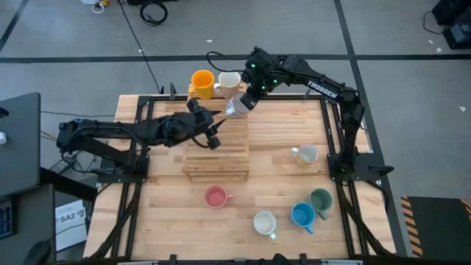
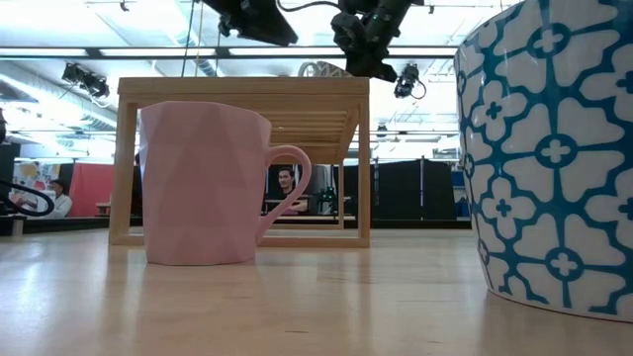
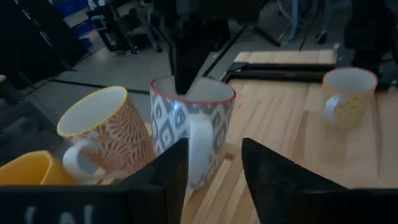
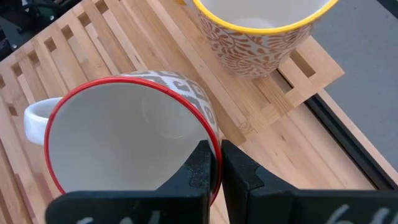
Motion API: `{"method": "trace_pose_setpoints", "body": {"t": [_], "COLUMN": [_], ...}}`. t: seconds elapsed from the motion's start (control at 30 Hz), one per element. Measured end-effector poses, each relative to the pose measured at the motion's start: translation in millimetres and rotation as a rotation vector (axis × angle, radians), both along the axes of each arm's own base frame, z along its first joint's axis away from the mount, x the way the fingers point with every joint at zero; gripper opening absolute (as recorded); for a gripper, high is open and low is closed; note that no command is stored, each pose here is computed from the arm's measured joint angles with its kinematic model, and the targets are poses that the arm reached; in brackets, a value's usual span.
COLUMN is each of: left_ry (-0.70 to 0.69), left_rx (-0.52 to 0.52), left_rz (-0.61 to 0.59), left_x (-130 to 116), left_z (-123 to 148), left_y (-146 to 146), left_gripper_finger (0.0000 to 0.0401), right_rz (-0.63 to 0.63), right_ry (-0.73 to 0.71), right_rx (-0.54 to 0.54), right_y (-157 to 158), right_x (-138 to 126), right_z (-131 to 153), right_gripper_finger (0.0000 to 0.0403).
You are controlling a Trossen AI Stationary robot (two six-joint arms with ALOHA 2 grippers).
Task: Place coffee mugs
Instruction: Put the gray mug on the shelf
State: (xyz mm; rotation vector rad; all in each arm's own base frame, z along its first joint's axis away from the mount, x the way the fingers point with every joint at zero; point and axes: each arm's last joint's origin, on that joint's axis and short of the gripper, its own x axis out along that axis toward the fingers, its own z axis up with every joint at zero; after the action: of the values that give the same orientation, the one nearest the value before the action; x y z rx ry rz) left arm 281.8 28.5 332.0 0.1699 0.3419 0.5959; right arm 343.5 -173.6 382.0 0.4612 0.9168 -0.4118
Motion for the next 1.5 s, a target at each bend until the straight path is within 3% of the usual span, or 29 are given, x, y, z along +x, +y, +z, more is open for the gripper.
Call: {"method": "trace_pose_setpoints", "body": {"t": [0.2,0.6,1.03,1.5], "left_ry": [-0.005,0.051,0.053,0.059], "left_rx": [-0.013,0.041,0.049,0.053], "left_rz": [0.013,0.039,0.047,0.06], "left_x": [12.3,30.3,30.1,29.8], "left_z": [-9.5,-28.3,-27.9,-28.2], "left_y": [15.8,31.8,31.7,31.4], "left_gripper_finger": [0.019,0.0191,0.0125,0.0082], "right_rz": [0.0,0.0,0.001,0.008], "right_ry": [0.001,0.002,0.0,-0.012], "right_rx": [0.001,0.002,0.009,0.017], "right_y": [0.0,0.0,0.0,-0.4], "right_x": [0.1,0.0,0.2,1.1], "right_z": [-0.2,-0.4,-0.6,-0.5], "right_gripper_finger": [0.0024,0.0024,0.0025,0.0042]}}
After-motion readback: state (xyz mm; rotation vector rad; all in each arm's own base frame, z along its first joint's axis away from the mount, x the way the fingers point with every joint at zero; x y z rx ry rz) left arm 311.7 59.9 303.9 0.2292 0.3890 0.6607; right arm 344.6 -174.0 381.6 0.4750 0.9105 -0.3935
